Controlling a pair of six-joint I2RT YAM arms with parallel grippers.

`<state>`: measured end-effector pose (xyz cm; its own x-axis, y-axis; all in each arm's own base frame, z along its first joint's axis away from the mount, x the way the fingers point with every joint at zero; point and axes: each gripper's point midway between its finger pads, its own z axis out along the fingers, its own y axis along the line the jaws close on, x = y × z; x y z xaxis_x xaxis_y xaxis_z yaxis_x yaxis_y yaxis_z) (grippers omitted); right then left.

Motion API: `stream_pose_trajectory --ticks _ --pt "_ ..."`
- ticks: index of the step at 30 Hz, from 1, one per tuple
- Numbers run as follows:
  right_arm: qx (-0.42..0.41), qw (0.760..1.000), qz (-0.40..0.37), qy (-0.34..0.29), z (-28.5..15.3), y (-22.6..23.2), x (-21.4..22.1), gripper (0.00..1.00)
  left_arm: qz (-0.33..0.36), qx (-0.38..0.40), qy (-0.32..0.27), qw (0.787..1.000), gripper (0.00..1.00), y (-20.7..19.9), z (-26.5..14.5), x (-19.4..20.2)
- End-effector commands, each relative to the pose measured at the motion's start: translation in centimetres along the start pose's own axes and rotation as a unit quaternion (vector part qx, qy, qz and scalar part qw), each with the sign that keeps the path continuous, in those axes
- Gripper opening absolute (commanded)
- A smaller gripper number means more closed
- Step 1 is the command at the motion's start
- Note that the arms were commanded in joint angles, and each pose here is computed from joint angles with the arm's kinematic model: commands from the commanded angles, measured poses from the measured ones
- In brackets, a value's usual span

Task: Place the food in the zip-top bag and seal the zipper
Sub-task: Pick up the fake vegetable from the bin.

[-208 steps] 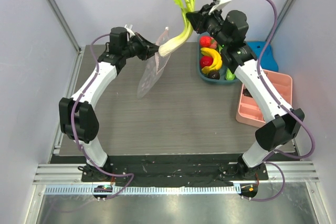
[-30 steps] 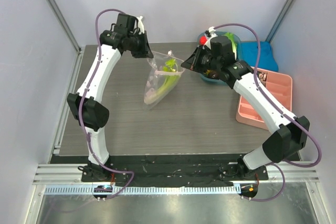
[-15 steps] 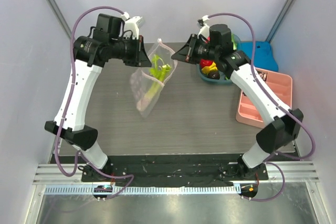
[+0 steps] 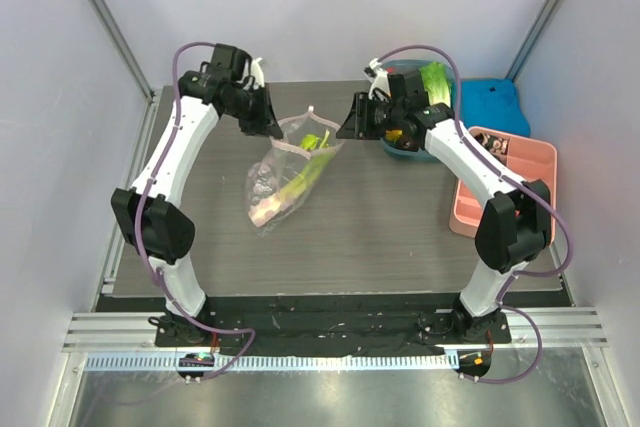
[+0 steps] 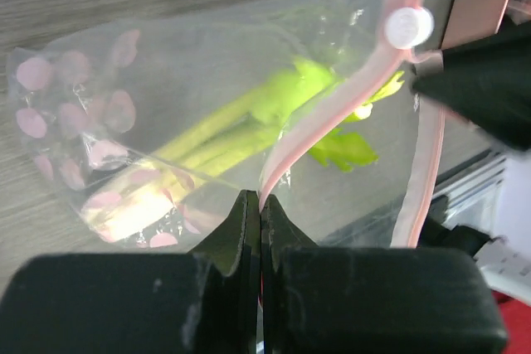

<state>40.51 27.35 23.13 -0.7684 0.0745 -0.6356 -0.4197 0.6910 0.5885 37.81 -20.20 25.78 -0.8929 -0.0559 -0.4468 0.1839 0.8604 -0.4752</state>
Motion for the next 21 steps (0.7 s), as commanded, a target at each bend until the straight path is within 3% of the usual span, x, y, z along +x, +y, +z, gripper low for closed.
stream_pose_trajectory --ticks 1,2,3,9,15,17,21 --pt "0.003 0.995 -0.083 -0.061 -3.8 0.7 -2.7 0.55 -0.032 0.074 -0.071 0.994 0.00 -1.9 -1.9 -4.0" --pt "0.009 0.994 -0.083 -0.069 -4.2 0.2 -3.2 0.70 -0.033 0.087 -0.077 0.993 0.00 -2.4 -1.9 -4.5" --pt "0.011 0.994 -0.082 -0.075 -4.6 -0.3 -3.8 0.74 -0.036 0.101 -0.074 0.991 0.00 -2.8 -1.8 -4.5" --pt "0.099 0.982 -0.072 -0.145 -8.3 -8.1 -10.3 0.80 -0.031 0.120 -0.087 0.989 0.00 -3.4 -1.3 -5.7" --pt "0.271 0.930 -0.144 -0.200 -11.7 -18.1 -17.8 0.88 -0.027 0.133 -0.085 0.987 0.00 -3.9 -1.0 -6.1" --pt "0.315 0.919 -0.148 -0.187 -10.8 -22.3 -18.3 0.88 -0.027 0.133 -0.086 0.987 0.00 -3.9 -1.0 -6.2" --pt "0.347 0.901 -0.168 -0.199 -9.3 -25.3 -21.5 0.89 -0.026 0.128 -0.085 0.988 0.00 -3.6 -0.7 -6.3"
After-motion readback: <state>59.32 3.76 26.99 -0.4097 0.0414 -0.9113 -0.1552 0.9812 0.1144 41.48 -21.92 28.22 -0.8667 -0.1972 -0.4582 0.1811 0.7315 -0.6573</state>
